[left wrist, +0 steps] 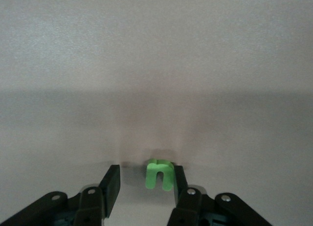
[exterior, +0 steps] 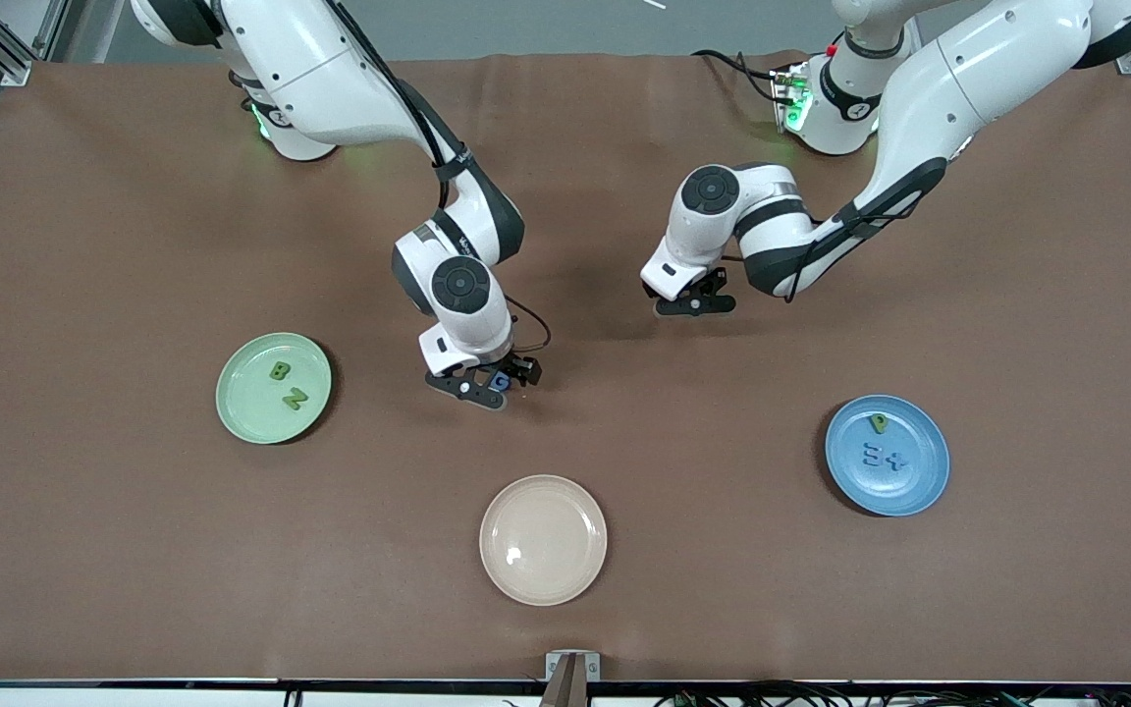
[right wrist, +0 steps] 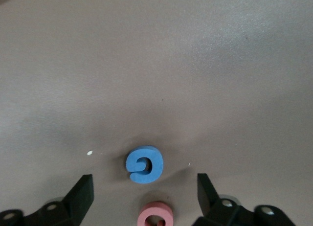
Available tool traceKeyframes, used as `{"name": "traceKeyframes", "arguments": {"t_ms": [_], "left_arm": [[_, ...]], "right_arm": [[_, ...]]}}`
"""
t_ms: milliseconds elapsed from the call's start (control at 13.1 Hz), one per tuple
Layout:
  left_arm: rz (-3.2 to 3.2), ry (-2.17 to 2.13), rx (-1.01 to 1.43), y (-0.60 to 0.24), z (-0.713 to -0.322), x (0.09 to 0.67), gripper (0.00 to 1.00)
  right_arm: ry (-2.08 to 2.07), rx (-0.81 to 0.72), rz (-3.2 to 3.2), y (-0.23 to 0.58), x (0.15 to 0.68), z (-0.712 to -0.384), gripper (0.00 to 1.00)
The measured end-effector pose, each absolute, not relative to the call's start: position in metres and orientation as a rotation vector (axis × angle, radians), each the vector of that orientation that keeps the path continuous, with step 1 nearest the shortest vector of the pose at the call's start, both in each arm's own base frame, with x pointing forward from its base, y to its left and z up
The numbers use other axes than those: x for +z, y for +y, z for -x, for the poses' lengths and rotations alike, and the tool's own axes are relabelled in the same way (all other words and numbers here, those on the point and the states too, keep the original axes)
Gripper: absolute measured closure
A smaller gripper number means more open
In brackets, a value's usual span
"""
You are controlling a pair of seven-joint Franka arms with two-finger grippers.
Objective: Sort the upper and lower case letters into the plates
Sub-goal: 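Place the n in the blue plate while the right gripper drops G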
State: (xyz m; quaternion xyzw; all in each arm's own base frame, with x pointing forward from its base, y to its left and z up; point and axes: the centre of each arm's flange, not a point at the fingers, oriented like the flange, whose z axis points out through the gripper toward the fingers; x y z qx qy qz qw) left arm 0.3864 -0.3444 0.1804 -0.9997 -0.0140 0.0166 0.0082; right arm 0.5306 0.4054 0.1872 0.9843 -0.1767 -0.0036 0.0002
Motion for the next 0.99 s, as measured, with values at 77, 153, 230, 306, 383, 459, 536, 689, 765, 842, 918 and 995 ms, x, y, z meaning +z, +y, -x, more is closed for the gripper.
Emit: {"name": "traceKeyframes", "arguments": {"t_ms": [77,153,230,306,383,459,536,689,765,842,918,995], "left_arm": [[3.126,-0.039,0.047,-0.347,-0.387,0.181,0.48],[3.127,-0.036,0.042,-0.35,-0.387,0.182,0.48],[3.128,-0.033,0.041,-0.351,-0.387,0.182,0.48],[3.128,-0.03,0.043,-0.352,-0.386,0.181,0.48],[3.126,-0.031,0.047,-0.352,-0.385,0.18,0.48],[3.123,-0.034,0.051,-0.351,-0.386,0.177,0.49],[3.122,-0.036,0.057,-0.35,-0.386,0.174,0.52],[3.133,-0.037,0.059,-0.352,-0.385,0.174,0.6],[3.135,-0.048,0.056,-0.354,-0.386,0.175,0.71],[3.134,-0.07,0.054,-0.354,-0.386,0.175,0.74],[3.134,-0.1,0.048,-0.353,-0.39,0.176,0.74],[3.136,-0.131,0.034,-0.352,-0.398,0.178,0.74]], "right_arm": [[-0.55,-0.01,-3.092,0.406,0.183,-0.53,0.08],[-0.548,-0.005,-3.095,0.407,0.18,-0.529,0.12],[-0.547,-0.002,-3.097,0.408,0.177,-0.529,0.12],[-0.548,0.0,-3.098,0.408,0.175,-0.529,0.19],[-0.552,0.002,-3.099,0.408,0.174,-0.529,0.25],[-0.555,0.005,-3.1,0.409,0.175,-0.53,0.26],[-0.559,0.009,-3.102,0.409,0.176,-0.531,0.34],[-0.569,0.015,-3.102,0.409,0.178,-0.533,0.42],[-0.576,0.021,-3.102,0.408,0.179,-0.535,0.55],[-0.583,0.024,-3.1,0.407,0.181,-0.537,0.67],[-0.592,0.028,-3.096,0.404,0.181,-0.539,0.66],[-0.606,0.032,-3.091,0.398,0.181,-0.544,0.66]]}}
